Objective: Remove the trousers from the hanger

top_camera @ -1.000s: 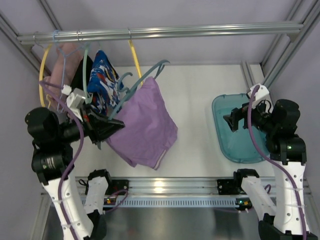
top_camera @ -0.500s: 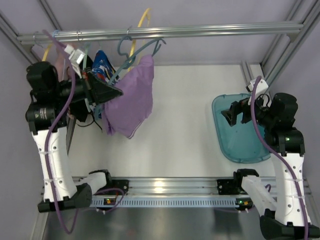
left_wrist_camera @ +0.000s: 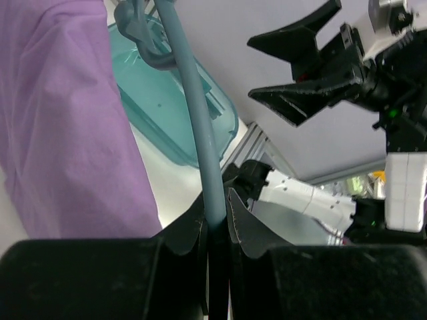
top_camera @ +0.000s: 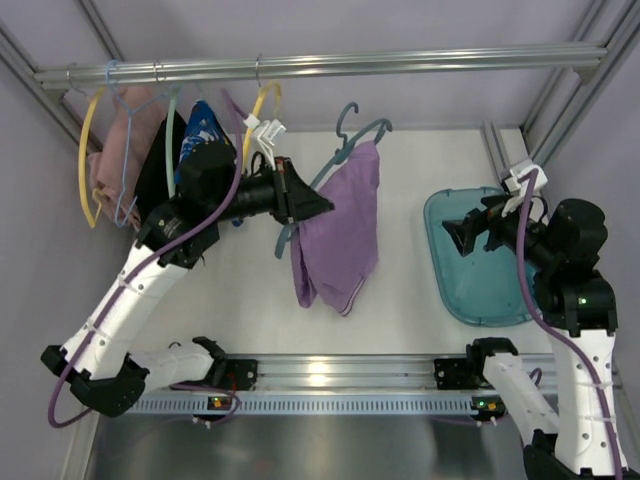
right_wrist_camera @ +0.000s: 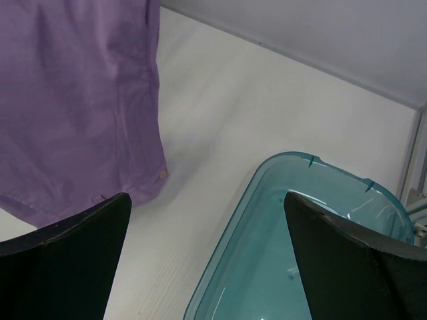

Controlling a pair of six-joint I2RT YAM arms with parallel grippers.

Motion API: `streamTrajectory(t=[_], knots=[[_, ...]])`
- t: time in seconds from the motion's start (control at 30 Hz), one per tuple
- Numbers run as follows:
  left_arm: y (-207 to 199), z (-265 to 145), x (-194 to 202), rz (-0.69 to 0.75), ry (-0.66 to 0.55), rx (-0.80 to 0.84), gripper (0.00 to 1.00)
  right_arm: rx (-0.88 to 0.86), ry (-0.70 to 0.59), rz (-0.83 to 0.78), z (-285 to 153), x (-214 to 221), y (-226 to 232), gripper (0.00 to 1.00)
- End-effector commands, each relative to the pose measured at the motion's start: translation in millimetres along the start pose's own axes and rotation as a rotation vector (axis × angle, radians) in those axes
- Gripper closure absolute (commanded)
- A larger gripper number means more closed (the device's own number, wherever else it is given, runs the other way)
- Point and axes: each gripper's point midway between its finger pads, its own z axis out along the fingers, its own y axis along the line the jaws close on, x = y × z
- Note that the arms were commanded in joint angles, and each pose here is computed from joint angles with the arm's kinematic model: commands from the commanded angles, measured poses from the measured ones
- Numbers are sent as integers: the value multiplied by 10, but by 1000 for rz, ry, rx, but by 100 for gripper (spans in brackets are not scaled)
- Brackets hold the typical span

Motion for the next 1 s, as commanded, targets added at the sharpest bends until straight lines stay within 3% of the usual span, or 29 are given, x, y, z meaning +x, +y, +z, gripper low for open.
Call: streamTrajectory(t=[0.0, 0.1, 0.23, 0.37, 0.57, 0.8, 0.97], knots=[[-274, 55, -670, -16, -318, 6, 100, 6, -83, -35, -100, -224, 51, 1], [-190, 266, -660, -56, -314, -33, 100, 0, -97, -7, -123, -239, 88, 1], [-406, 508, -642, 14, -328, -50, 100, -48, -123, 50, -100, -292, 184, 1], [-354, 746, -681, 53, -383, -165, 100, -66, -129, 81, -15, -253, 214, 1], [-478, 903, -761, 13, -438, -201, 100, 0, -30, -25, 378, 47, 174, 1], [-465, 1052, -818, -56, -454, -212, 100, -198, -235, -73, 395, -8, 700, 1], [-489, 1132, -796, -91, -442, -194, 100, -199, -255, -107, 498, 179, 790, 1]])
